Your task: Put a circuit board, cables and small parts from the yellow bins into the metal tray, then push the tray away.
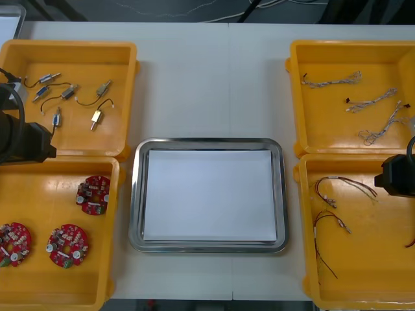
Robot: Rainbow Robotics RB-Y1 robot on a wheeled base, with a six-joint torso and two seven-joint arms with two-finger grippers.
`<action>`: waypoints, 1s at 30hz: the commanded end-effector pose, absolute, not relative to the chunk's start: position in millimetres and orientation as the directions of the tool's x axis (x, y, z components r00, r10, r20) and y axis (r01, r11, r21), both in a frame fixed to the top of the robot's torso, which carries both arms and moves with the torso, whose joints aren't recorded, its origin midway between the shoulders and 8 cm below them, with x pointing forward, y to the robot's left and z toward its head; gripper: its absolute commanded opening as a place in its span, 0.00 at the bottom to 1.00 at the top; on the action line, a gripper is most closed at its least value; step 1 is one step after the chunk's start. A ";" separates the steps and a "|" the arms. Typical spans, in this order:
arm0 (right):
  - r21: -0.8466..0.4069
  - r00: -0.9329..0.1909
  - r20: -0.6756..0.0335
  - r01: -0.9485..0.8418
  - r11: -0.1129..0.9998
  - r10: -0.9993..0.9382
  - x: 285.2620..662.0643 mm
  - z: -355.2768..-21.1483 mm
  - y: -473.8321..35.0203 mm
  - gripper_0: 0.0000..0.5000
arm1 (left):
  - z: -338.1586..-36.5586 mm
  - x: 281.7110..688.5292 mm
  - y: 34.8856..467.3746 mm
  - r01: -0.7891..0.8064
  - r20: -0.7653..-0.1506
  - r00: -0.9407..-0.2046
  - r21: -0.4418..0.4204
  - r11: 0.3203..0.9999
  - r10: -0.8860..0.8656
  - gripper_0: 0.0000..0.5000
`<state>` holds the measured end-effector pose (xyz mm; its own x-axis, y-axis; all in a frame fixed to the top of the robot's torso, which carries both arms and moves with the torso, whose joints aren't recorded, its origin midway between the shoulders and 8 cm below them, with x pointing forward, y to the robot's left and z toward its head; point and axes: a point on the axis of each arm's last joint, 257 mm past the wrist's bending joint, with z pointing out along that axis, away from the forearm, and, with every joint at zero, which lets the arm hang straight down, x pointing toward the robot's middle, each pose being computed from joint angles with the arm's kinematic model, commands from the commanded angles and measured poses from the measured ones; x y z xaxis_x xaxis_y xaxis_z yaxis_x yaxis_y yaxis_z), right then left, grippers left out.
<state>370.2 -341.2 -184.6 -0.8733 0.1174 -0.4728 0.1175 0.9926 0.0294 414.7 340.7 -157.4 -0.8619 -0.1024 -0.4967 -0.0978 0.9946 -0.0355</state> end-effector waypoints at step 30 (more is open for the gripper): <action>0.010 -0.855 -0.512 0.092 0.996 0.084 372.3 -173.2 -344.4 1.00 | -141.9 413.4 353.4 -0.123 -0.526 -0.843 -0.017 0.992 -0.113 1.00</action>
<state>370.2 -341.2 -184.6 -0.8733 0.1173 -0.4728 0.1175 0.9926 0.0294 414.7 340.7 -157.4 -0.8619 -0.1025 -0.4967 -0.0978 0.9946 -0.0355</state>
